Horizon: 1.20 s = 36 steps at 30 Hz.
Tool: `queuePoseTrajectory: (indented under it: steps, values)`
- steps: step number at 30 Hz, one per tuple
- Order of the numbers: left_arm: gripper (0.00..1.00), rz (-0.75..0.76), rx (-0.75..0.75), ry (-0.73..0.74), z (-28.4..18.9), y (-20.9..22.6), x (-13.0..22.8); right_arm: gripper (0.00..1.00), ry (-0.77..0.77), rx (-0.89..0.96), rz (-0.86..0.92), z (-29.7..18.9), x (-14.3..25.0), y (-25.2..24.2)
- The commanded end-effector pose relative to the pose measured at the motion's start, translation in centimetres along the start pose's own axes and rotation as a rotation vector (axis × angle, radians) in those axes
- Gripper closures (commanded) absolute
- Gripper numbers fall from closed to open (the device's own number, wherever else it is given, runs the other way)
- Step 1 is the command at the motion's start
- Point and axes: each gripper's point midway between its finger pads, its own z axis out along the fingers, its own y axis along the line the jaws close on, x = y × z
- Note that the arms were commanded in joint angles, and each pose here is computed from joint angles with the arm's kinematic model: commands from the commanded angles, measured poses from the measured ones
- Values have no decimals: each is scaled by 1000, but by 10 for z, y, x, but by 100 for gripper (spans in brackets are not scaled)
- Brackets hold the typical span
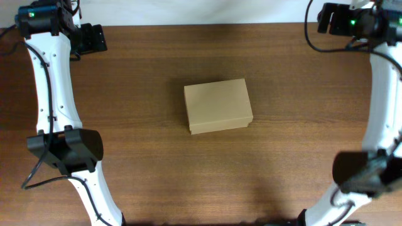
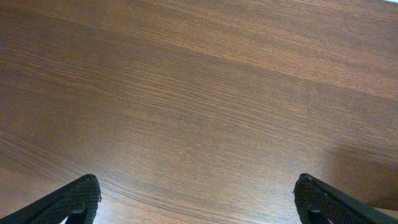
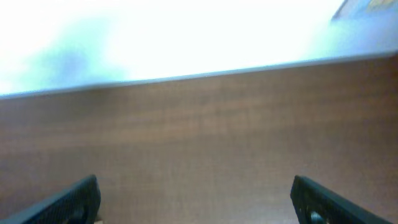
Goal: Pack container
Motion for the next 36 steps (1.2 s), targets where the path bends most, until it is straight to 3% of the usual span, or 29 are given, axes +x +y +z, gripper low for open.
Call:
queuePoseTrajectory:
  steps: [1, 13, 23, 36]
  values:
    - [1, -8, 2, -40, -17, 2, -6, 1, -48, -4, 1, -28, 5, 5]
    - [1, -8, 2, -40, -17, 2, -6, 1, -211, -6, -22, -79, 73, 15]
    - [1, -8, 2, -40, -17, 2, -6, 1, -415, -86, -95, -124, 137, 53]
    - [1, -8, 2, -40, -17, 2, -6, 1, -557, -142, -132, -142, 241, 64]
